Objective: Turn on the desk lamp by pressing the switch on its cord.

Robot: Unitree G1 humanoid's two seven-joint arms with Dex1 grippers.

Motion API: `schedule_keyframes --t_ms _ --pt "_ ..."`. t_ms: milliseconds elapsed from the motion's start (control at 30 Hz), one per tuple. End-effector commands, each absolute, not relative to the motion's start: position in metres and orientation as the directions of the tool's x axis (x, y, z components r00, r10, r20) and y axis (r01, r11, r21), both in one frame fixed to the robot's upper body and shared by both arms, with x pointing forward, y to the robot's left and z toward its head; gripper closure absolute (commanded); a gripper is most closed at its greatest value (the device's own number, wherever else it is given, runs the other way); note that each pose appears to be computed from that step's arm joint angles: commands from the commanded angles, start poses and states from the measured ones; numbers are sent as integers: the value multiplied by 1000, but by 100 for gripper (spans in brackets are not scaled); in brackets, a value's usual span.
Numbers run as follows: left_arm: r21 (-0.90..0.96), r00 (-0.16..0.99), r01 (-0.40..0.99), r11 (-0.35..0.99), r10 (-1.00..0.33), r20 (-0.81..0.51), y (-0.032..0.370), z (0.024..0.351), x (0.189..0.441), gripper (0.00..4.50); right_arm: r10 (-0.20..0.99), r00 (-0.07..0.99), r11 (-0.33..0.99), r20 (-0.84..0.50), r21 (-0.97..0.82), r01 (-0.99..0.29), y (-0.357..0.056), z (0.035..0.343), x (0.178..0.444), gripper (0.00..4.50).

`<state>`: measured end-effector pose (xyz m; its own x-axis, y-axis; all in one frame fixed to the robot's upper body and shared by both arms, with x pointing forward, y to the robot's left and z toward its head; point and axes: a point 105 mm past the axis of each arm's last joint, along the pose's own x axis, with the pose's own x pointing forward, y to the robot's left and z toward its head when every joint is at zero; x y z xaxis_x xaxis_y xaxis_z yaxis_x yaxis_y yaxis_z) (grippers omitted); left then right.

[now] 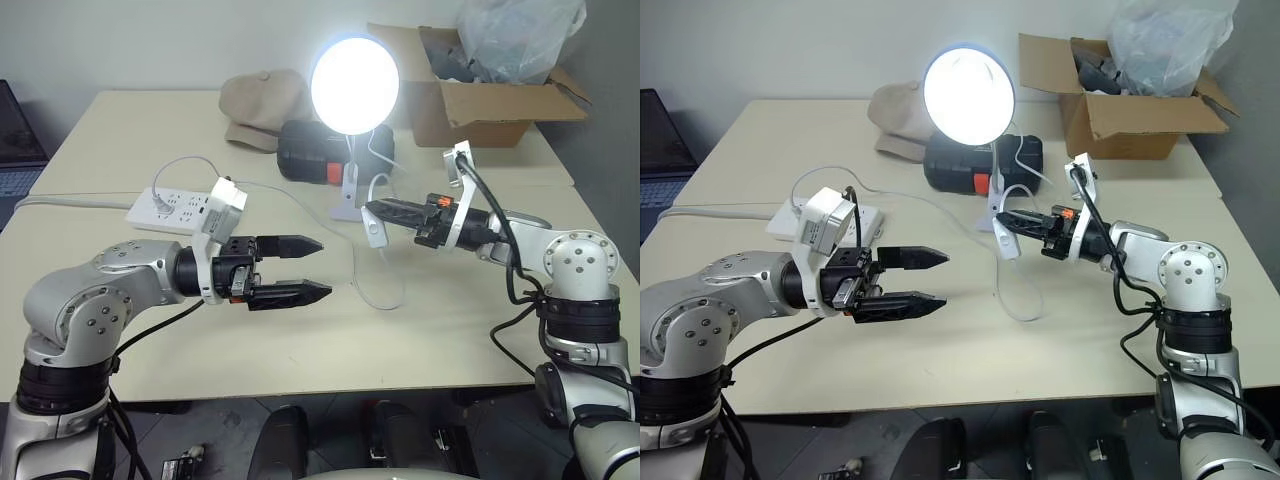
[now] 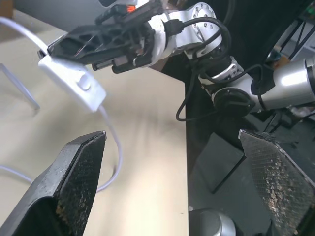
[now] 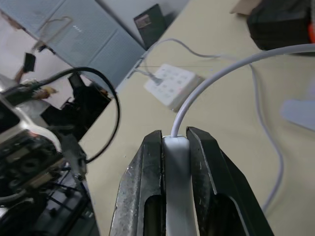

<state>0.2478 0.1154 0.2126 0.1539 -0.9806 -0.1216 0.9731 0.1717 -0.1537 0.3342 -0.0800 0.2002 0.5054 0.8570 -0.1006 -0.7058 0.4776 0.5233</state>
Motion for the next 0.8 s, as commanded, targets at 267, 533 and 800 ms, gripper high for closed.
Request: schedule_keyframes --t_ms 267,533,800 --pt "24 258 965 260 -937 -237 120 208 257 0 648 711 745 -272 422 -517 -86 156 387 417" --pt "18 226 973 229 -942 -246 118 206 253 0 609 737 774 -291 419 -474 -95 153 394 324" --pt "24 247 968 248 -939 -241 119 206 258 0 658 709 733 -254 433 -525 -96 165 386 171"
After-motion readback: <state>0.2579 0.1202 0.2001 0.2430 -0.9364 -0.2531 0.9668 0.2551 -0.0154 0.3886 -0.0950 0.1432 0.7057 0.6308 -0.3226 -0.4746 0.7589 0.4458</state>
